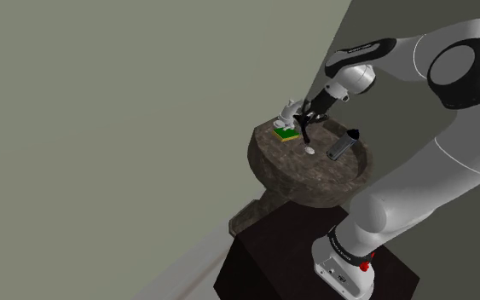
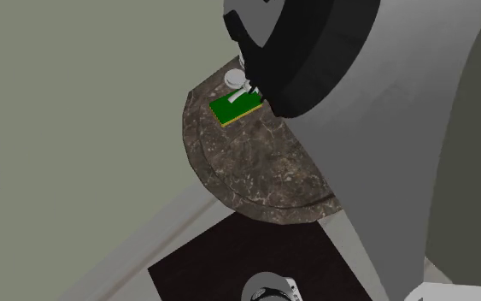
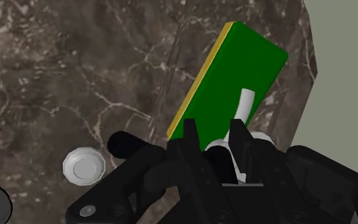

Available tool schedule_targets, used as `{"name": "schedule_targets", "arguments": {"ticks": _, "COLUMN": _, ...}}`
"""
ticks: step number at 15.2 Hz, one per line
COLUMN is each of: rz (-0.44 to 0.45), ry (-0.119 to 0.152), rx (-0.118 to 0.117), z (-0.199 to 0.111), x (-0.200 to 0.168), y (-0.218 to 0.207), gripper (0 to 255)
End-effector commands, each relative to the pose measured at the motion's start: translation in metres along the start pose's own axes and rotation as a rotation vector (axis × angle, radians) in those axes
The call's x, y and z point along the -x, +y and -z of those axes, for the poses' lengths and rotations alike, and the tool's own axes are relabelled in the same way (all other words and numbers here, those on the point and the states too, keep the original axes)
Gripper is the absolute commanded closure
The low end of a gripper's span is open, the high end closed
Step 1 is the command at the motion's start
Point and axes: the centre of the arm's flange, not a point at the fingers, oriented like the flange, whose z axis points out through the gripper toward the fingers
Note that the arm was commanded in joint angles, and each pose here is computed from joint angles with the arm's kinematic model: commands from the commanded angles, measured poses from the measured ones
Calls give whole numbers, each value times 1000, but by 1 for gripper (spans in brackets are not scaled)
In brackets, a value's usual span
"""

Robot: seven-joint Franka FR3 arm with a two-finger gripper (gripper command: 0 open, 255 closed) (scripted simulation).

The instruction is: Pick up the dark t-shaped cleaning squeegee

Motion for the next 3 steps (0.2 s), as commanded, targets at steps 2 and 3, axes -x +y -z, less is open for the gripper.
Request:
{"name": "schedule_targets", "arguments": {"ticks": 2, "rz": 0, "ry": 0, "rx": 0, "z": 12, "x": 2, "y": -2, "gripper": 255}}
{"name": "schedule_targets", "arguments": {"ticks": 3, "rz": 0, "ry": 0, "rx": 0, "z": 12, "x": 2, "y": -2, "gripper": 255}}
